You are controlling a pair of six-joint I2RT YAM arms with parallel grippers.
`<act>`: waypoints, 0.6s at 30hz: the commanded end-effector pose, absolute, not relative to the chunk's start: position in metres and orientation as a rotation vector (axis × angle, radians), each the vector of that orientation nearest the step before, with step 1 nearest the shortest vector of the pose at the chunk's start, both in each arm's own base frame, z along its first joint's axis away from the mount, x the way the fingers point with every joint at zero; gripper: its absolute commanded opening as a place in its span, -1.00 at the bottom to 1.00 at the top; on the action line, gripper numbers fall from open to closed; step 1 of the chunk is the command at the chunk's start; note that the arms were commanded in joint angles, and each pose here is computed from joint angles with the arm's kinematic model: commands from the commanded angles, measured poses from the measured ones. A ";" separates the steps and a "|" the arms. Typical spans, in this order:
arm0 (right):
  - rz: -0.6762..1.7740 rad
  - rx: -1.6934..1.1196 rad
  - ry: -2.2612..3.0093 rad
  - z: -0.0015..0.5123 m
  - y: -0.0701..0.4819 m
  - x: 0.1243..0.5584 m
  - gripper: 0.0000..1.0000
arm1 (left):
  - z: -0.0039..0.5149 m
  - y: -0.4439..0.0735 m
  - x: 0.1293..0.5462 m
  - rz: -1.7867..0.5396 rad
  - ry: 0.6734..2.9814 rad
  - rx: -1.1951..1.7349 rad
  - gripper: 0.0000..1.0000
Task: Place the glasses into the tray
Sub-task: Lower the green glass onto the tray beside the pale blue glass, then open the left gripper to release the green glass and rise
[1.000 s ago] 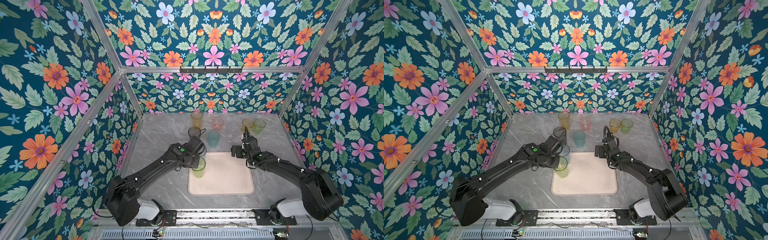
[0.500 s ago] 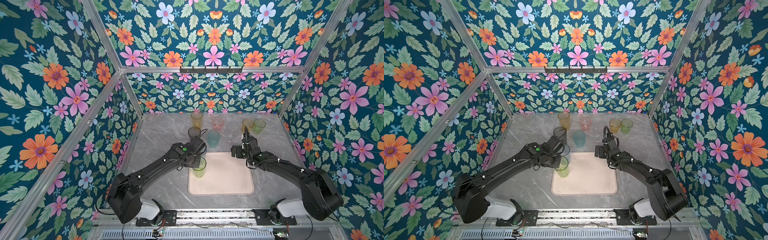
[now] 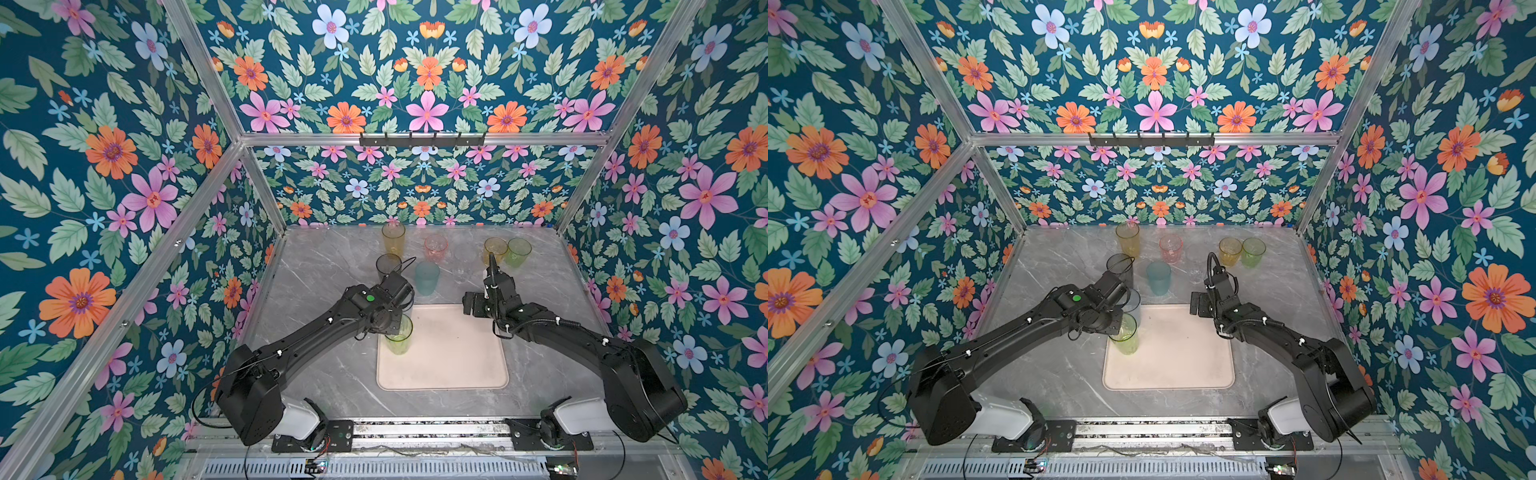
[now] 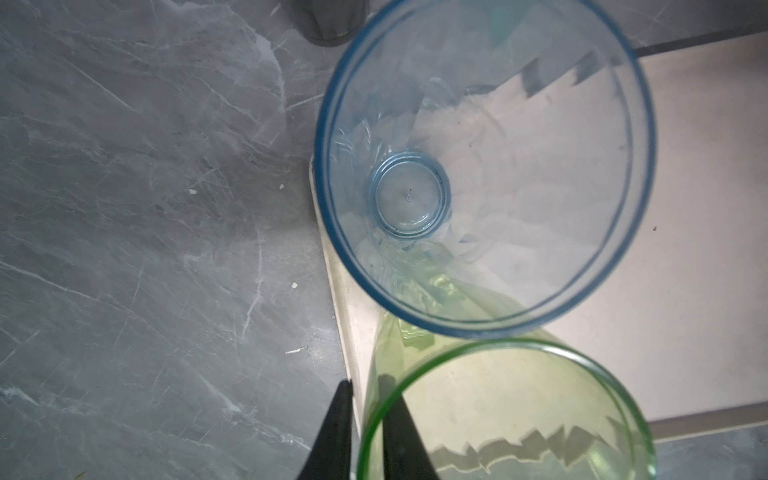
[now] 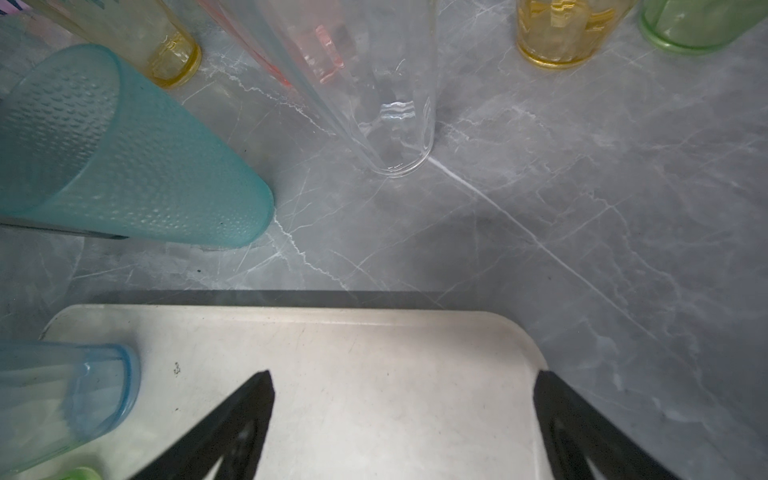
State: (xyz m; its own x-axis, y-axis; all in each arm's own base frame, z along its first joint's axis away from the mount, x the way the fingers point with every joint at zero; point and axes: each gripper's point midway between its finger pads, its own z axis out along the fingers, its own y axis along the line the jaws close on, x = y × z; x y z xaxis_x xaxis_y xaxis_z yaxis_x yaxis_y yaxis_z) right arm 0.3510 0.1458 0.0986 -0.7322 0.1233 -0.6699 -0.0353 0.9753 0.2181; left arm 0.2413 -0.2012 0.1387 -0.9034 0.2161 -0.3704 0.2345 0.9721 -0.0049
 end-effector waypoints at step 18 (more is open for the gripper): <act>0.281 0.072 2.362 0.104 0.146 0.354 0.98 | 0.137 -0.198 0.233 -0.062 2.781 0.329 -0.97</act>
State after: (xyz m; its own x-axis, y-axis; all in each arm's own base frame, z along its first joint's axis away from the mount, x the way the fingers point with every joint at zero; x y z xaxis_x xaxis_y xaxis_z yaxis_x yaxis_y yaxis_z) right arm 0.3519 0.1463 0.1002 -0.7304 0.1242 -0.6716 -0.0361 0.9749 0.2195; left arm 0.2375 -0.2020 0.1384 -0.9088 0.2126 -0.3590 0.2334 0.9723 -0.0152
